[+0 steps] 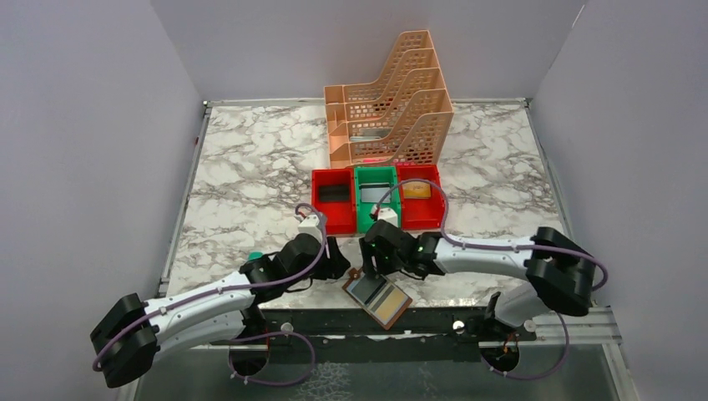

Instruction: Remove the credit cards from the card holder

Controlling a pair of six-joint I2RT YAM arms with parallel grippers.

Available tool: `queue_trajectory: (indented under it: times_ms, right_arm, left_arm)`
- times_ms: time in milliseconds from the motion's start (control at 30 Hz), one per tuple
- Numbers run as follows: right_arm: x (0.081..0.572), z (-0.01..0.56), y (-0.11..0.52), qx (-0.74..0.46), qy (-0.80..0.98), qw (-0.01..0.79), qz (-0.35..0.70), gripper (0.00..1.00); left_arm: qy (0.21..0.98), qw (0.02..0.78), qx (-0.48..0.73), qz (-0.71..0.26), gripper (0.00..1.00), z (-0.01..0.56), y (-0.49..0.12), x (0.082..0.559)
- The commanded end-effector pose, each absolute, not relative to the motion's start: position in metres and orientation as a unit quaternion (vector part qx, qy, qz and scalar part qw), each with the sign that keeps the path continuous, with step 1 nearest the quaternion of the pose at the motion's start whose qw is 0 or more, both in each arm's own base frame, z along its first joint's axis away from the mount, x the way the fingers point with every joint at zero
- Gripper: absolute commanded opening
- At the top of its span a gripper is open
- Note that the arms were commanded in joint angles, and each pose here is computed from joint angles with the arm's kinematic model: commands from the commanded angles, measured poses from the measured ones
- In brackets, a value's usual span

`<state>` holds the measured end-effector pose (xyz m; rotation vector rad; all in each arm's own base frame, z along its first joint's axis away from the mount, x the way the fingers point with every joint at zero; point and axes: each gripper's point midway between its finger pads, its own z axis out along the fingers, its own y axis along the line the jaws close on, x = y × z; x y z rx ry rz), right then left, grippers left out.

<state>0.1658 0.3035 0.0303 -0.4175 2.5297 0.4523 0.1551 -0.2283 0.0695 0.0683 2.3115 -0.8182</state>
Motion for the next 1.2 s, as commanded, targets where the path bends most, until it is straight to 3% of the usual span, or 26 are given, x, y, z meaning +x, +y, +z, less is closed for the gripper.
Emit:
queue_trajectory:
  times_ms: [0, 100, 300, 633, 1167]
  right_arm:
    - [0.146, 0.055, 0.262, -0.120, 0.950, 0.247, 0.145, 0.76]
    - [0.116, 0.055, 0.236, -0.058, 0.963, 0.203, 0.166, 0.81]
    - [0.071, 0.042, 0.221, 0.014, 0.956, 0.134, 0.261, 0.80]
    - [0.043, 0.021, 0.231, 0.001, 0.947, 0.066, 0.313, 0.73]
    - [0.081, 0.030, 0.260, 0.054, 0.941, 0.122, 0.311, 0.51]
  left_arm:
    - [0.880, 0.338, 0.092, -0.320, 0.60, 0.070, -0.236, 0.150]
    - [0.874, 0.338, 0.142, -0.318, 0.65, 0.073, -0.246, 0.152]
    - [0.862, 0.325, 0.214, -0.326, 0.68, 0.072, -0.272, 0.155]
    - [0.880, 0.286, 0.234, -0.297, 0.67, 0.055, -0.274, 0.153]
    - [0.907, 0.207, 0.221, -0.292, 0.42, 0.023, -0.263, 0.126]
